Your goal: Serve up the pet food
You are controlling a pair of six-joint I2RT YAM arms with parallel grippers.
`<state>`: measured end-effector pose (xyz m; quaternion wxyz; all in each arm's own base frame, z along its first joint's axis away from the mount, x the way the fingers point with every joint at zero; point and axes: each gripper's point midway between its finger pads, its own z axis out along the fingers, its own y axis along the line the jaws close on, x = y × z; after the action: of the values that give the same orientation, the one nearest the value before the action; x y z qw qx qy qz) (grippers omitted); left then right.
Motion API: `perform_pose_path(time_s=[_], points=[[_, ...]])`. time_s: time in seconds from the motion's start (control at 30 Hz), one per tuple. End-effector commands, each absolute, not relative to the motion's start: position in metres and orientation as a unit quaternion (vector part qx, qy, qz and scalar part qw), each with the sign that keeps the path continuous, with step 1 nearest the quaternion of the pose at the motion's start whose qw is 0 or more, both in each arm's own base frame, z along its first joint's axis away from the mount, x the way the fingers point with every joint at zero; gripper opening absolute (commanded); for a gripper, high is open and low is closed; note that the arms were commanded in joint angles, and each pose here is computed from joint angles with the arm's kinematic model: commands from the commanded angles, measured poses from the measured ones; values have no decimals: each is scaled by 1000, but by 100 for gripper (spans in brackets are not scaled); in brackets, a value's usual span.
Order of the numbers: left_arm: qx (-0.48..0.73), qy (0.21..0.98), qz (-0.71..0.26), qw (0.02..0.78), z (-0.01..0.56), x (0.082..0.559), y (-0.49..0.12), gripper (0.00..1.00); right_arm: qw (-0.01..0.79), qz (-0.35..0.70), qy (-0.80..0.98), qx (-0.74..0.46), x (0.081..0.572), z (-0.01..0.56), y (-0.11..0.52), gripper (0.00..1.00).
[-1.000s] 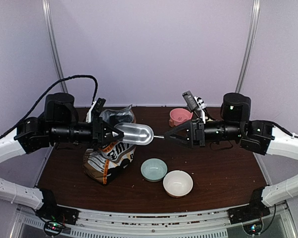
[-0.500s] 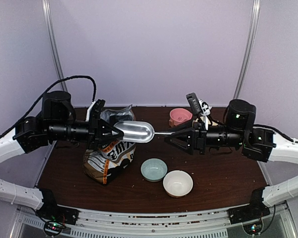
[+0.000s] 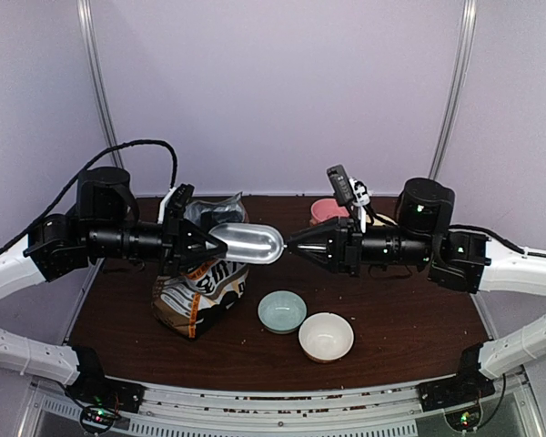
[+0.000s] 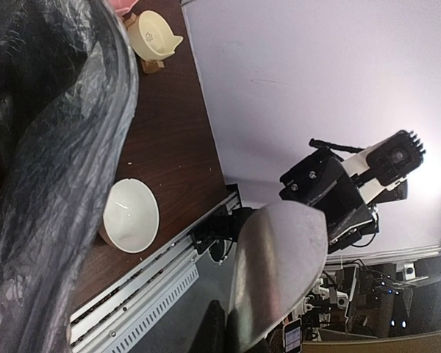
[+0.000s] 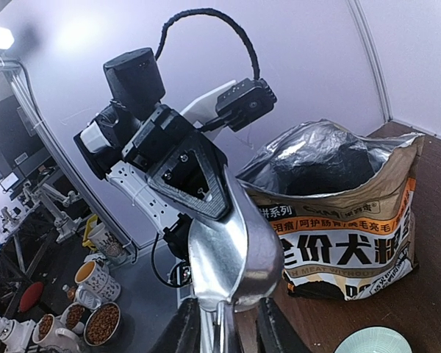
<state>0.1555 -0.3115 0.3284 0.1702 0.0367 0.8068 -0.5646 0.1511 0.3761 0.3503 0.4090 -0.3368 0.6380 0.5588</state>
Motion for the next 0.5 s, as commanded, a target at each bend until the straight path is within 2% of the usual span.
perform_pose_path(time_s=[0.0, 0.13, 0.3, 0.47], points=[[46, 788, -588, 178, 346, 155, -314, 0, 423, 578, 610, -339, 147, 377, 379, 24], [46, 787, -588, 180, 346, 155, -313, 0, 418, 576, 614, -342, 147, 374, 381, 18], [46, 785, -591, 181, 348, 155, -314, 0, 402, 578, 619, -347, 145, 367, 384, 25], [47, 783, -592, 182, 349, 155, -313, 0, 395, 578, 624, -347, 146, 363, 387, 25]])
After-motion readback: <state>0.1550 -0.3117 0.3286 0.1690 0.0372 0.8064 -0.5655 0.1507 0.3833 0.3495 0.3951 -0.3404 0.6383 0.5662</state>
